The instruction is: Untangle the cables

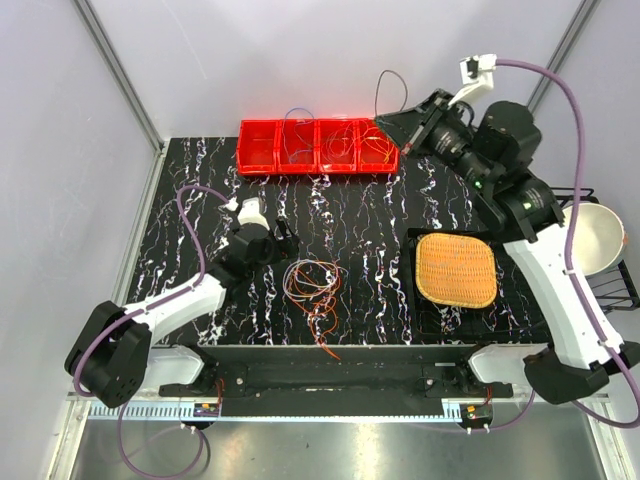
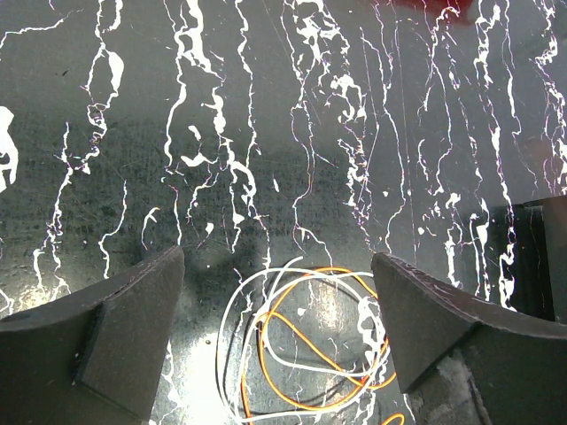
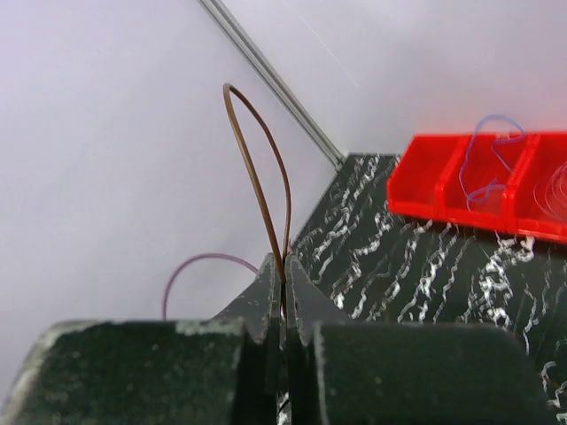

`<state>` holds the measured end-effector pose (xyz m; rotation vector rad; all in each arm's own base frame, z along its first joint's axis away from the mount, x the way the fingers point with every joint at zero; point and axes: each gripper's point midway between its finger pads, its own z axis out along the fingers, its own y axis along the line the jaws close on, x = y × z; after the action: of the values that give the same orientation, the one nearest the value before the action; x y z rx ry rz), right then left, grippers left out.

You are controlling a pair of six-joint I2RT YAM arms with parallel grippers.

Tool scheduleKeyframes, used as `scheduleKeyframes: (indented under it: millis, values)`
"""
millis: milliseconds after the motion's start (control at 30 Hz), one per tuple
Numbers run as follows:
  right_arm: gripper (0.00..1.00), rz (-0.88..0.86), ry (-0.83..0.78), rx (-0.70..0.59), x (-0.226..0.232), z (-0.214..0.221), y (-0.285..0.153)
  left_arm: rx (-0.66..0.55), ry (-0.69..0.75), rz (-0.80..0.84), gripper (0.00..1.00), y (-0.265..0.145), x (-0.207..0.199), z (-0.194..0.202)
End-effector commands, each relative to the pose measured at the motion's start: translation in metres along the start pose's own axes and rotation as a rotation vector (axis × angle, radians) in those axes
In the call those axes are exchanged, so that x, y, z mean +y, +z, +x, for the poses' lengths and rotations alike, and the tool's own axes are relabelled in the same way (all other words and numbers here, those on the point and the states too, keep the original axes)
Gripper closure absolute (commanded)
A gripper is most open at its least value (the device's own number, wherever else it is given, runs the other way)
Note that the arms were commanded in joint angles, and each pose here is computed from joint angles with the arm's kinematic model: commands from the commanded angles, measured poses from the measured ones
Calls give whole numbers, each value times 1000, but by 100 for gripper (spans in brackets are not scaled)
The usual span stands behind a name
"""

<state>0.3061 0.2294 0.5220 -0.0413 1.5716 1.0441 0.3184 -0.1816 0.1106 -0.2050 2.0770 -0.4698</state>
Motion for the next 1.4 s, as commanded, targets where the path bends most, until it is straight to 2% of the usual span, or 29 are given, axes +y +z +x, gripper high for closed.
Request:
scheduleKeyframes:
  millis: [0, 267, 633, 667, 700, 767, 800, 833, 867, 967, 1133, 1367]
  values:
    - [100, 85, 6, 104, -35, 39, 16, -77, -17, 24, 10, 1, -13, -24]
    - [100, 136, 53, 215, -66, 87, 24, -87, -12, 34, 10, -2, -15, -24]
    - [100, 394, 31, 475, -168, 207, 0, -84, -12, 28, 11, -1, -15, -25]
    - [98, 402, 37, 516, -176, 221, 1, -85, -12, 28, 11, -1, -15, -25]
    - [85, 404, 37, 554, -181, 232, -1, -83, -11, 25, 11, -1, -15, -24]
    - [70, 413, 61, 644, -192, 258, -2, -84, -11, 27, 11, -1, -15, -24]
    - [46, 428, 65, 690, -197, 270, -5, -83, -10, 25, 11, -1, -15, -24]
    - [39, 447, 71, 715, -203, 276, -7, -83, -10, 23, 11, 0, -15, -24]
    - [36, 478, 76, 761, -211, 288, -11, -82, -11, 24, 11, -1, -15, -24]
    - [30, 520, 61, 792, -221, 294, -15, -80, -10, 23, 11, 0, -15, -24]
    - [30, 524, 64, 780, -217, 289, -19, -80, -7, 21, 11, 0, -16, -24]
    - [29, 525, 212, 846, -208, 327, -47, -80, -6, 20, 10, 0, -15, -24]
